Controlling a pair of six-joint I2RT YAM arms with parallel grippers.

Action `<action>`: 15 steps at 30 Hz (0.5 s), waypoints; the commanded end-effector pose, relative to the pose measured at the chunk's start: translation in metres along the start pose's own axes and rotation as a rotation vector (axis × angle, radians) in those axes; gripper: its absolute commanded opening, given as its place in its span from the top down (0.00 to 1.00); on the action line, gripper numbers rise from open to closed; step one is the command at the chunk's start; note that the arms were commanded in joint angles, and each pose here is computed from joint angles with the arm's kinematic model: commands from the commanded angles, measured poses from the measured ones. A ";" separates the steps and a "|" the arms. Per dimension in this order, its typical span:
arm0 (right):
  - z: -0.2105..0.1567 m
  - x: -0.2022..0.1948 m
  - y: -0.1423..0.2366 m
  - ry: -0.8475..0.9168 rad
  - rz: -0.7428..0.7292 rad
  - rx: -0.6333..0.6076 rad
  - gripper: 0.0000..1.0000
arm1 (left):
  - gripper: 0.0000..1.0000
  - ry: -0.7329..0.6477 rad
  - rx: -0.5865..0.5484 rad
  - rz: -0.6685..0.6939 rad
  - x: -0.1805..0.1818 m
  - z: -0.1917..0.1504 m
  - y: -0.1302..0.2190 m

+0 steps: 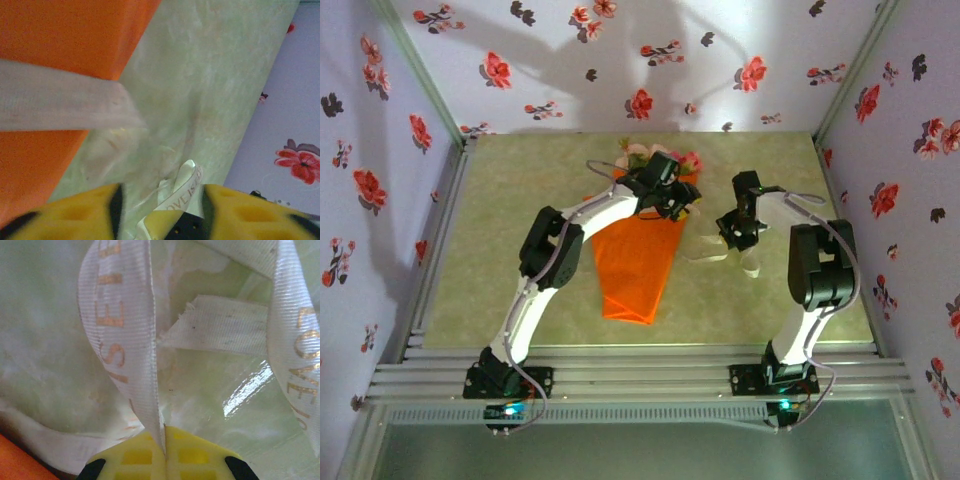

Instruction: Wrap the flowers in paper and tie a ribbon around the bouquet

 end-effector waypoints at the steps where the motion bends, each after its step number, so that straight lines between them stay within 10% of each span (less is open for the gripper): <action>1: -0.005 -0.004 0.008 0.026 0.009 -0.020 1.00 | 0.39 -0.057 -0.040 -0.108 -0.044 0.010 0.038; 4: -0.006 -0.007 0.011 0.034 -0.002 -0.037 1.00 | 0.25 -0.074 -0.047 -0.093 -0.061 0.008 0.067; 15: -0.013 -0.027 0.033 0.052 -0.048 -0.132 1.00 | 0.32 0.201 -0.084 0.254 0.019 0.000 0.149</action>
Point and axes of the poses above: each hand's point on the last joint's axis, 136 mm out from that joint toward the fingers, its own y axis back along the fingers, its own x axis along the line the jaws close on, z = x × y, the point moved 9 cm from there along y, back along the fingers, and after that the axes turned 6 degrees about -y, right-handed, at the moved point
